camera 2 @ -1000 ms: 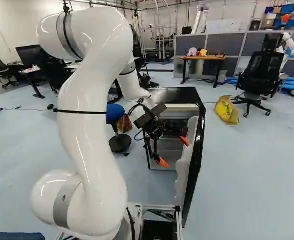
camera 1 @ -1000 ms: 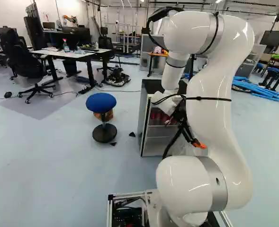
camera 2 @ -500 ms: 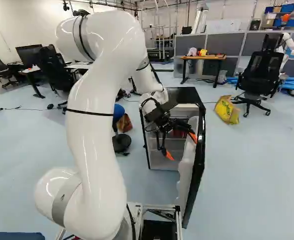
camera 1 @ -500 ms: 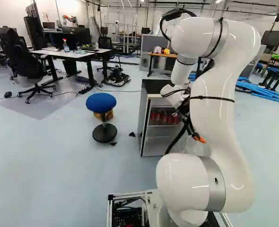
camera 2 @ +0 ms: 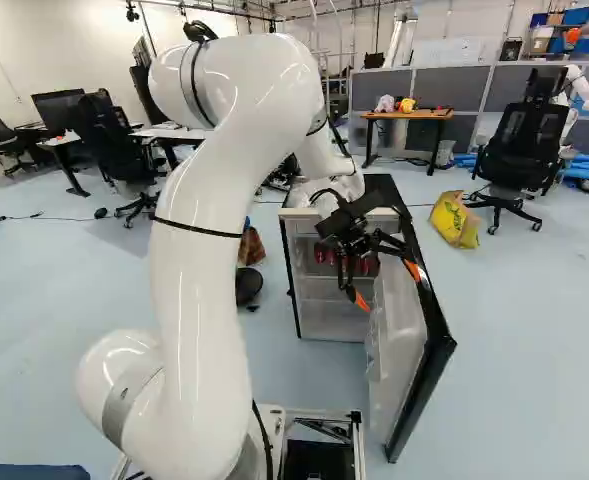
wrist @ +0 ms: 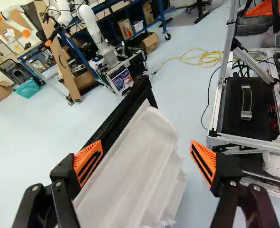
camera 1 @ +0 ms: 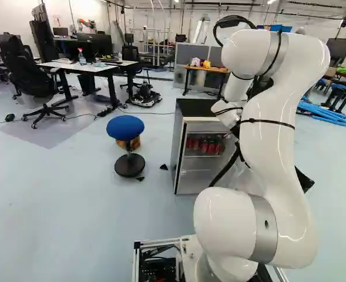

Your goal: Grab a drink from the fridge

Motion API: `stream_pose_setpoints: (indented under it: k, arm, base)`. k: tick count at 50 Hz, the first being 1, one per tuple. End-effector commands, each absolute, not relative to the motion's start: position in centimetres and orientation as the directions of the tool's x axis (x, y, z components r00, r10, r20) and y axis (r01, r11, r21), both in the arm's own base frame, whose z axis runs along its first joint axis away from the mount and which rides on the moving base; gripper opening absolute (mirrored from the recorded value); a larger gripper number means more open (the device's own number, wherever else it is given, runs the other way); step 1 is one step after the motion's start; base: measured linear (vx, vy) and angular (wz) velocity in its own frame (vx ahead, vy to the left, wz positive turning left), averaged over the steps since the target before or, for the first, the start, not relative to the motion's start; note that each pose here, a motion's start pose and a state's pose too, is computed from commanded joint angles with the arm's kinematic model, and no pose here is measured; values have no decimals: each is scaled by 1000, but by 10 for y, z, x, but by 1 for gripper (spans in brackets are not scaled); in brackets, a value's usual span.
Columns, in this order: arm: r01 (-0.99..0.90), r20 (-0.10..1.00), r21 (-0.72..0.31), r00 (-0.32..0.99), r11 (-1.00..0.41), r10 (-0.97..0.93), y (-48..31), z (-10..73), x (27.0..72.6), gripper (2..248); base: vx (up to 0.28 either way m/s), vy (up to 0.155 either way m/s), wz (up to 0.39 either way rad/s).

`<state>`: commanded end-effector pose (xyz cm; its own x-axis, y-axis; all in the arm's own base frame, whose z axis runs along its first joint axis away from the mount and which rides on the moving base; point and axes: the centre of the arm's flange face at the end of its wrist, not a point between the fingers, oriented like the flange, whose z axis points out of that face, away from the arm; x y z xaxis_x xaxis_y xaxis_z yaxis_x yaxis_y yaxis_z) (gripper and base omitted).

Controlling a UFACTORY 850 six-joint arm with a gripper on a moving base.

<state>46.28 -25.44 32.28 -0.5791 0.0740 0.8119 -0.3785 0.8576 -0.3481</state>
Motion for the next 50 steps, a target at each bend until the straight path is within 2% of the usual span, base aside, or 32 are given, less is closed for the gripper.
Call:
stream_pose_setpoints:
  k: [32, 50]
  arm:
    - [-282, 747, -433, -644, 856, 165, -348, 335, 472, 247]
    - [-288, 715, -473, -677, 833, 172, -383, 338, 472, 247]
  base:
    - [0, 0, 0]
    - [0, 0, 0]
